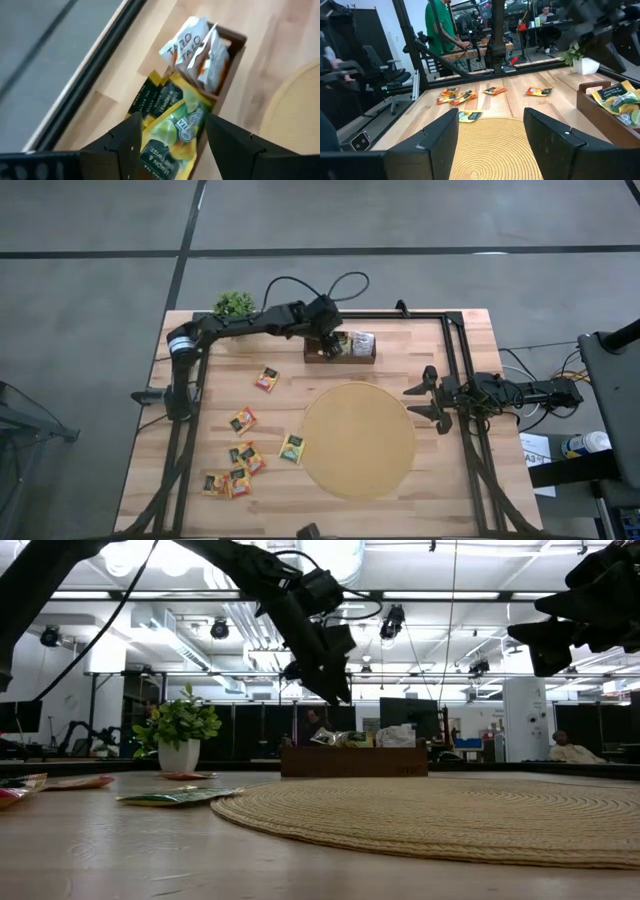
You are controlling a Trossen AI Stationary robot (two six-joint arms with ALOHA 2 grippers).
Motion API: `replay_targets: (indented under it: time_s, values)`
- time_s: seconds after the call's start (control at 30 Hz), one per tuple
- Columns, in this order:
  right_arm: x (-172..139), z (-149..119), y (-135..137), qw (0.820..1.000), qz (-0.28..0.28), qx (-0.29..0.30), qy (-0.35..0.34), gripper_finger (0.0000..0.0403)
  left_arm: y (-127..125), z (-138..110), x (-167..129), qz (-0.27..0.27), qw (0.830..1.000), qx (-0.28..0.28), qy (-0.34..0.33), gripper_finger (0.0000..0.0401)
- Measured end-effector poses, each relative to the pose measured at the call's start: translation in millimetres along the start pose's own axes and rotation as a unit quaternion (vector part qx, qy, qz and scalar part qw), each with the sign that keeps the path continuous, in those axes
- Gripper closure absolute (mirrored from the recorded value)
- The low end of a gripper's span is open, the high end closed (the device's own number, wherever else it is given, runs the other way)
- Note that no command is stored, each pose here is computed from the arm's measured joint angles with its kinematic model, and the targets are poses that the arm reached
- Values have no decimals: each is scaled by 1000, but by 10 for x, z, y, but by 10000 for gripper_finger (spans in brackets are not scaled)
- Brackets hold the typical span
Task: Pick & Place Tea
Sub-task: Put the yellow tea bag into the middle section of the wooden organizer
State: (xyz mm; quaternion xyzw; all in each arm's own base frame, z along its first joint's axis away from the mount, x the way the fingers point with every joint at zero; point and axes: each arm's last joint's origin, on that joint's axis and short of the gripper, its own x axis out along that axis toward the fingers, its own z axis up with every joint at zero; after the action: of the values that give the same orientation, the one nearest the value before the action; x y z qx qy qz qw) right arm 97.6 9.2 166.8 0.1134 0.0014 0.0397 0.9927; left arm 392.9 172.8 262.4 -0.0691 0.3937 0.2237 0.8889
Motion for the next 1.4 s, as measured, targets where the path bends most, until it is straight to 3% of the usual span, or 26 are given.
replay_targets:
  time_s: [0.1,0.27,0.43,1.07,1.4]
  values:
    - [0,0,0,1000,0,0,0,181,210,-24,-2,-62,996,-64,15,190]
    - [0,0,0,1000,0,0,0,181,612,-73,-9,-151,971,-182,33,191]
    - [0,0,0,1000,0,0,0,181,895,-113,-42,-224,943,-242,36,192]
    - [0,0,0,1000,0,0,0,181,895,-483,147,-190,948,-234,102,192]
    - [0,0,0,1000,0,0,0,181,822,-569,255,-217,935,-267,88,192]
